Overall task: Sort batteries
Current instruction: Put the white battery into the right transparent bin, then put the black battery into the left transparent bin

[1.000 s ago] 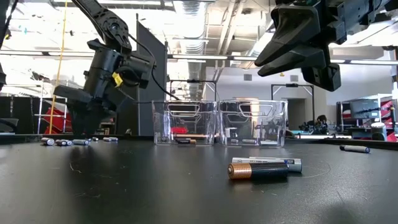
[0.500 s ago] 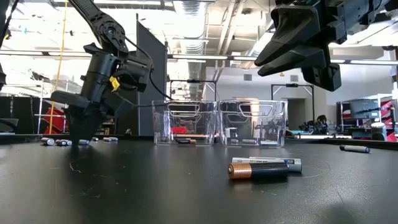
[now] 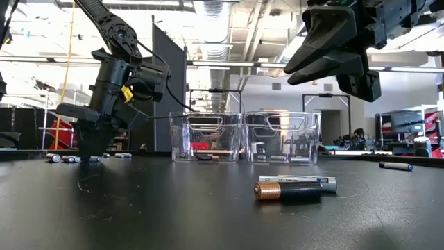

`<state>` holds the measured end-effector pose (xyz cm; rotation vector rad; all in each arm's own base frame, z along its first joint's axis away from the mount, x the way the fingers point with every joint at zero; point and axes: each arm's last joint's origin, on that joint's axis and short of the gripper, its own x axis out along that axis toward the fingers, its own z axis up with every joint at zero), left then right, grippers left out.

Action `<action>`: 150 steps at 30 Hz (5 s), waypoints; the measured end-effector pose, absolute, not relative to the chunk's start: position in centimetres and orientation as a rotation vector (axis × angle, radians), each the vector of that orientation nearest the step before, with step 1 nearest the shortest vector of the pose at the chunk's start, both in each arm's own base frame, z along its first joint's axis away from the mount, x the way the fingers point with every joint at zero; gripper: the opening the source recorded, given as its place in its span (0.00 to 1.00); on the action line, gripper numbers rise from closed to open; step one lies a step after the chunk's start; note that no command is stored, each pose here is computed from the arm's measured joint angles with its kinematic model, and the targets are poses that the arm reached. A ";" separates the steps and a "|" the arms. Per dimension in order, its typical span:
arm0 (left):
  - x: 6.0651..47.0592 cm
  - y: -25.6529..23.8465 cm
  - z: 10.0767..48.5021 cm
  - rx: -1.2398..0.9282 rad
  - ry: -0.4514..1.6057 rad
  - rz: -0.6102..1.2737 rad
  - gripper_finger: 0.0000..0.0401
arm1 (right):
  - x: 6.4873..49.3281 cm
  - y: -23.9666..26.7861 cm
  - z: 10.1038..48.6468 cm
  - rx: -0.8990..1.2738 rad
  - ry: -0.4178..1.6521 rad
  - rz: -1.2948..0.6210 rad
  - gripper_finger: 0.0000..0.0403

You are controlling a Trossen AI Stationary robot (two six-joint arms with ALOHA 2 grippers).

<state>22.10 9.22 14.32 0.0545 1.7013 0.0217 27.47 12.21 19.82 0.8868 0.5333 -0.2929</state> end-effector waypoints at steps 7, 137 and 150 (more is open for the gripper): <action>22.1 9.3 14.3 0.065 1.702 0.024 0.22 | 27.5 12.2 19.9 0.909 0.525 -0.294 0.19; 39.0 12.7 41.4 0.010 0.772 0.090 0.28 | 23.8 13.7 17.5 0.962 0.730 -0.562 0.19; 35.4 1.5 42.0 0.027 0.809 0.121 0.28 | 22.5 16.0 17.6 0.895 0.771 -0.451 0.19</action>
